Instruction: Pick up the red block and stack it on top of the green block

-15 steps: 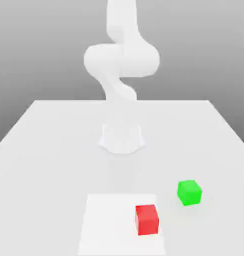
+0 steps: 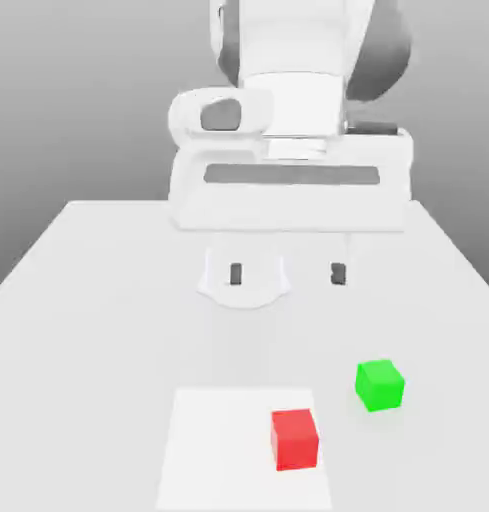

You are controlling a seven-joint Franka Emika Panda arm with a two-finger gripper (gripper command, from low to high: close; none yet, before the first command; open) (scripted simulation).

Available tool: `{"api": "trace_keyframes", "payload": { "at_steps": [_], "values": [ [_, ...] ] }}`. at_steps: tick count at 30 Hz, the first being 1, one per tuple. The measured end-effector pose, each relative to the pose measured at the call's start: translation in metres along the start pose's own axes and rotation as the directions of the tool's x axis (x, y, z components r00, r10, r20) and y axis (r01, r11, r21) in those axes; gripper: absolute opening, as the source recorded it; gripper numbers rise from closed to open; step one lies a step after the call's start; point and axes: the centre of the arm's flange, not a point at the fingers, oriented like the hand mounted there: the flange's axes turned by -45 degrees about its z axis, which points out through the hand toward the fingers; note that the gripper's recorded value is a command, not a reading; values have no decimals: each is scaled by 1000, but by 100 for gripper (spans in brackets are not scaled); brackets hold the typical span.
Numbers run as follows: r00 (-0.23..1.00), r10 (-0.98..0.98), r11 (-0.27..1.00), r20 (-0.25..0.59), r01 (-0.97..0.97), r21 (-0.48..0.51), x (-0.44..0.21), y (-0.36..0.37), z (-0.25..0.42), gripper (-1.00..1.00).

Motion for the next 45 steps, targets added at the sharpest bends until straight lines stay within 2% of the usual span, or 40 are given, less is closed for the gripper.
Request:
{"api": "trace_keyframes", "payload": {
  "at_steps": [6,12,13,20,25,29,34,40,42,45],
  "values": [
    [981,-42,999,190,36,33,-57,-21,108,0],
    [974,-44,999,223,36,40,-81,-25,179,0],
    [974,-44,999,224,36,40,-83,-25,187,-100],
    [974,-44,999,223,36,40,-83,-25,187,-100],
    [974,-44,999,224,36,40,-72,-24,139,-100],
    [947,-240,970,213,229,78,-83,-60,114,-100],
    [826,-535,845,178,517,138,-110,-110,92,-100],
    [587,-802,597,114,778,196,-149,-153,69,-100],
    [515,-852,523,94,827,207,-160,-164,69,-100],
    [494,-865,501,89,839,210,-168,-167,92,-100]
  ]
}}
